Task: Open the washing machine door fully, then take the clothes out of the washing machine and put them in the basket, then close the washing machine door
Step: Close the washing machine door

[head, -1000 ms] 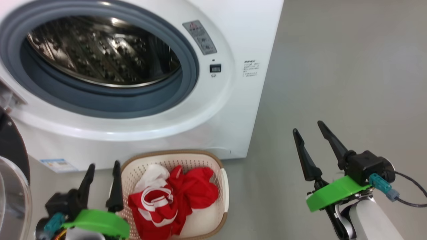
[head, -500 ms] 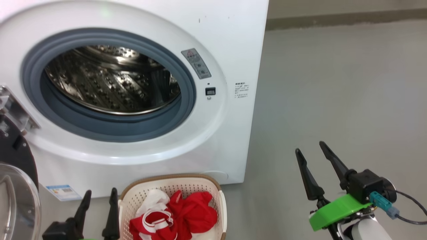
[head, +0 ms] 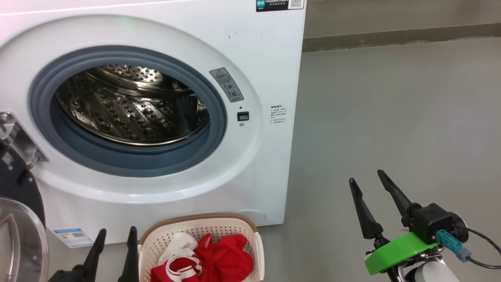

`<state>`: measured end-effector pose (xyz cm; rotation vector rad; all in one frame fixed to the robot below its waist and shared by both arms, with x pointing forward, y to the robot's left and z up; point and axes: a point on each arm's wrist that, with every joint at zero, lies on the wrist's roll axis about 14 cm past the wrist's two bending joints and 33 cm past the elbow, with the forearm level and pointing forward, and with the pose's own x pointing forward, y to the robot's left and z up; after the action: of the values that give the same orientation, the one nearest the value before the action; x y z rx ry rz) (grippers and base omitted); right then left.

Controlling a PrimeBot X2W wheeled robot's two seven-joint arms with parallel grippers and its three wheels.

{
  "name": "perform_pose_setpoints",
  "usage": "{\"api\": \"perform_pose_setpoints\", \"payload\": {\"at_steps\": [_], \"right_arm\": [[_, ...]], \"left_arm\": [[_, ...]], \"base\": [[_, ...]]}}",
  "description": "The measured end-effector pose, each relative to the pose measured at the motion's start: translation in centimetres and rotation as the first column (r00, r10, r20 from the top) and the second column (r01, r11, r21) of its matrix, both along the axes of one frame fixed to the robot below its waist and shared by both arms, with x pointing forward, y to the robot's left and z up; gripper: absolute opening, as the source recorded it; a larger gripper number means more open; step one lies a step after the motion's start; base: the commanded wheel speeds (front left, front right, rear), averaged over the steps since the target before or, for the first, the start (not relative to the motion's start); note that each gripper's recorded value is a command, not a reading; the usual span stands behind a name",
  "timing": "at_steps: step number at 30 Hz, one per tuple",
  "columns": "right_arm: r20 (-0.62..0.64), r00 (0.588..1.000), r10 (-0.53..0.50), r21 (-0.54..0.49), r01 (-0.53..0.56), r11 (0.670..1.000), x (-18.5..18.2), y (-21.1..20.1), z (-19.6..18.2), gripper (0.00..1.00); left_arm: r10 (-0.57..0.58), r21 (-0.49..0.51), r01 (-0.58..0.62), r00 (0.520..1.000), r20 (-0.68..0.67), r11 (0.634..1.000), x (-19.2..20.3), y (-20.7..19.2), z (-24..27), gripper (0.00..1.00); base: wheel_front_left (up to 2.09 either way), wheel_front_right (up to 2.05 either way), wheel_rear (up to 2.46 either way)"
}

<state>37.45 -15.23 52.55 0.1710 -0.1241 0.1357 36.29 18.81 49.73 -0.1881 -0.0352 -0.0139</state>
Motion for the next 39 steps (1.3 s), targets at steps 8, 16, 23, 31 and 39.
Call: {"api": "perform_pose_setpoints", "payload": {"at_steps": [8, 16, 23, 31, 39], "right_arm": [[0.004, 1.0, -0.003, -0.001, 0.003, 1.0, -0.1, -0.1, 0.1, 1.0], [0.002, 1.0, 0.012, -0.003, -0.012, 1.0, -0.2, 0.4, 0.1, 1.0], [0.002, 1.0, 0.011, -0.003, -0.011, 1.0, -0.2, 0.4, 0.1, 1.0], [-0.001, 1.0, 0.013, -0.001, -0.013, 1.0, -0.2, 0.4, 0.0, 1.0], [0.001, 1.0, 0.017, -0.002, -0.017, 1.0, -0.1, 0.6, 0.0, 1.0]], "left_arm": [[0.0, 0.0, 0.0, 1.0, 0.01, 1.0, -0.1, -0.1, 0.4, 1.0], [0.002, 0.007, -0.002, 1.0, 0.016, 1.0, -0.2, 0.0, 0.6, 1.0], [0.015, 0.013, -0.015, 1.0, 0.021, 1.0, -0.1, 0.2, 0.9, 1.0], [0.013, 0.021, -0.014, 1.0, 0.023, 1.0, 0.0, 0.3, 1.1, 1.0], [0.015, 0.019, -0.016, 0.999, 0.04, 1.0, -0.1, 0.5, 1.6, 1.0]], "base": [[0.0, 0.0, 0.0], [0.0, 0.0, 0.0], [-0.39, 0.39, 0.0], [-1.3, 1.3, 0.0], [-1.87, 1.87, 0.0]]}}
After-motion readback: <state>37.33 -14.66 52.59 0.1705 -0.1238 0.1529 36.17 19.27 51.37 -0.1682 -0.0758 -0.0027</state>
